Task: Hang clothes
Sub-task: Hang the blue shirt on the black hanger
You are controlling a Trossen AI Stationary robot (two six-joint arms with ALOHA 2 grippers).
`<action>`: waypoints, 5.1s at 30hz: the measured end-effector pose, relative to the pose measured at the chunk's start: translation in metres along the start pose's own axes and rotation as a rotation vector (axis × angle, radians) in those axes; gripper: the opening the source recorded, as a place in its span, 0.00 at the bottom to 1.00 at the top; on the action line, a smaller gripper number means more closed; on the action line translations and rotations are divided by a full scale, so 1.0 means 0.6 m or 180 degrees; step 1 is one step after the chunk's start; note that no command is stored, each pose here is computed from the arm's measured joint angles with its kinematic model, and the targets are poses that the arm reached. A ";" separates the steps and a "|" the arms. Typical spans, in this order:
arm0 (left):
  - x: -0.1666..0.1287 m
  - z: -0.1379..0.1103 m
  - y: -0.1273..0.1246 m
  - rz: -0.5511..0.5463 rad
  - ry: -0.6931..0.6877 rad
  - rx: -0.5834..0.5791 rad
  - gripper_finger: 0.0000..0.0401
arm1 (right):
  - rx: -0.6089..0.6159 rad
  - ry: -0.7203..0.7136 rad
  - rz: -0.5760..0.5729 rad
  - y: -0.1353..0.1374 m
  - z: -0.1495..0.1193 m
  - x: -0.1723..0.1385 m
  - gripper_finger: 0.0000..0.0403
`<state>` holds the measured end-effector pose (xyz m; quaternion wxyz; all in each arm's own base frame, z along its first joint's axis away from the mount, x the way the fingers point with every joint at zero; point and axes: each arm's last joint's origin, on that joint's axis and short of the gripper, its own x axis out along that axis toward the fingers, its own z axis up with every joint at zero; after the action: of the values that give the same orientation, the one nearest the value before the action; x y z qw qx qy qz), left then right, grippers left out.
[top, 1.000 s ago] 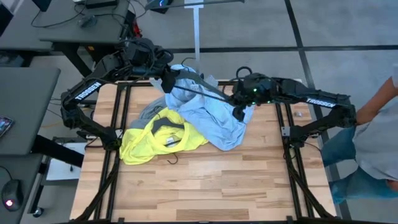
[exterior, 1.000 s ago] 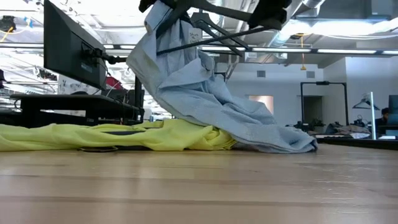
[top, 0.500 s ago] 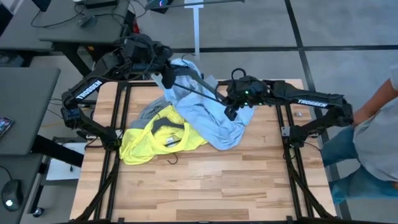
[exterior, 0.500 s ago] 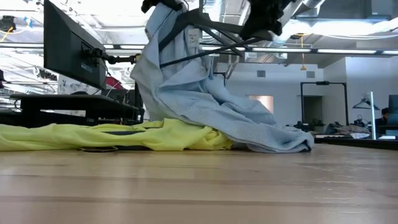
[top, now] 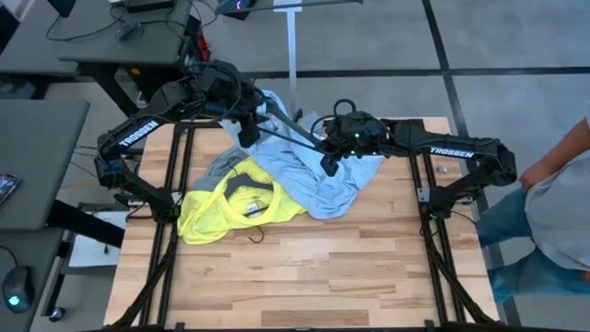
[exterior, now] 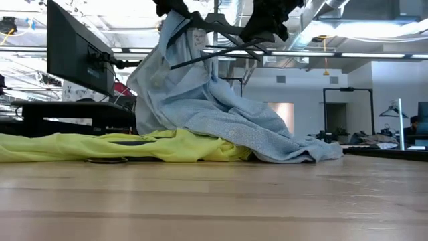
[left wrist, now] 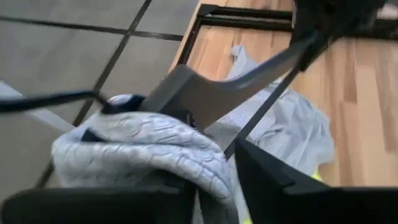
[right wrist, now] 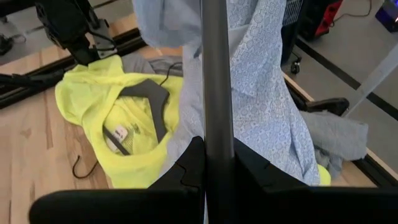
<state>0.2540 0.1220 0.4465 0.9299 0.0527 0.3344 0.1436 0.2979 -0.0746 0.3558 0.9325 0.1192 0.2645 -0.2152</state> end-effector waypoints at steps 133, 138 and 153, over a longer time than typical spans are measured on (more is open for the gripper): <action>-0.036 -0.053 -0.056 0.0462 0.0693 -0.0439 0.35 | 0.0946 0.2074 0.0611 -0.046 -0.264 -0.009 0.59; -0.032 -0.056 -0.057 0.0401 0.0778 -0.0383 0.35 | 0.1186 0.1846 0.0646 -0.052 -0.335 0.015 0.61; 0.058 -0.045 -0.074 -0.0106 0.0947 -0.0253 0.35 | 0.1878 0.0996 0.0557 -0.048 -0.428 0.008 0.60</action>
<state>0.2728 0.0901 0.3961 0.8737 -0.0115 0.4634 0.1475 0.1746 -0.0155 0.1366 0.8209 0.4375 0.3195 -0.1808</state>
